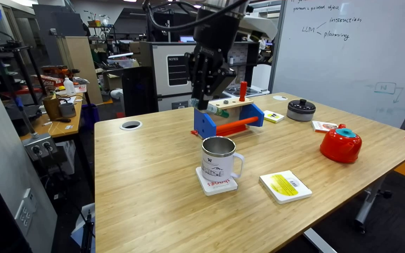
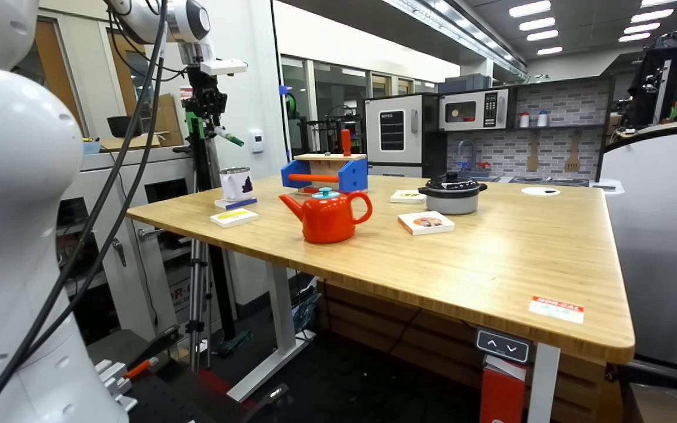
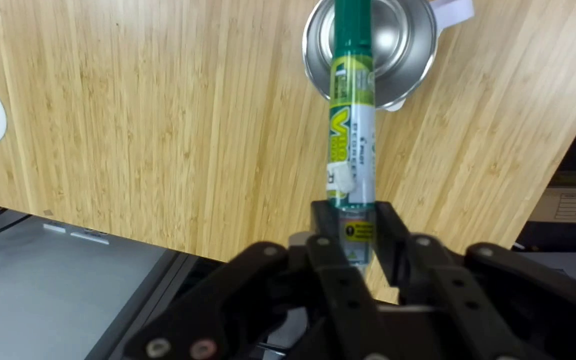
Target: Pick up the marker and put it in the cup
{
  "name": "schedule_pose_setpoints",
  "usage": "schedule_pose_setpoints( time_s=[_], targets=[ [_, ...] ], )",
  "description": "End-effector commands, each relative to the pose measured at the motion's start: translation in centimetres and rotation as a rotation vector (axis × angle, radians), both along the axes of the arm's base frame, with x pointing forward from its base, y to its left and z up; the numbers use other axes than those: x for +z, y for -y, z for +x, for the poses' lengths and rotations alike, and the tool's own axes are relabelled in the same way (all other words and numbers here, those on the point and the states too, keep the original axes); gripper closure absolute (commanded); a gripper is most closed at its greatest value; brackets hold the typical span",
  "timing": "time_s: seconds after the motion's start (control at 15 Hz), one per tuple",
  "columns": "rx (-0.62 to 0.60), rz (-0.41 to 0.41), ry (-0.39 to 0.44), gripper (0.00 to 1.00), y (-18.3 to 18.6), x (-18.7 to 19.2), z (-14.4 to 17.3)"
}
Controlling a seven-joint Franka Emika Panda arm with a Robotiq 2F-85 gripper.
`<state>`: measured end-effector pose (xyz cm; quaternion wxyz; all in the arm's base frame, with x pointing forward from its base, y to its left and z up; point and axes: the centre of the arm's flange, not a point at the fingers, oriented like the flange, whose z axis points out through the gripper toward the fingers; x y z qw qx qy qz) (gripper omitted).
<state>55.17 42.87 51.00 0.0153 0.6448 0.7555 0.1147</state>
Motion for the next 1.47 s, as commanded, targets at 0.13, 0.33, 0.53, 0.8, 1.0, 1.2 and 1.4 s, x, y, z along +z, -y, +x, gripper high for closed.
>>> schedule_pose_setpoints(
  time_s=[0.13,0.33,0.53,0.8,1.0,1.2,1.4],
  targets=[
    [0.031,0.013,-0.073,0.92,-0.8,-0.3,-1.2],
    [0.048,0.037,-0.126,0.91,-0.9,-1.3,-1.6],
    [0.056,0.035,-0.178,0.91,-0.9,-3.1,-1.5],
    [0.058,0.035,-0.236,0.91,-0.8,-6.2,-0.8],
    [0.053,0.038,-0.251,0.91,-0.6,-7.1,-0.1],
    [0.050,0.047,-0.240,0.91,-0.3,-6.5,0.3],
    [0.048,0.056,-0.221,0.91,-0.2,-5.6,0.7]
  ],
)
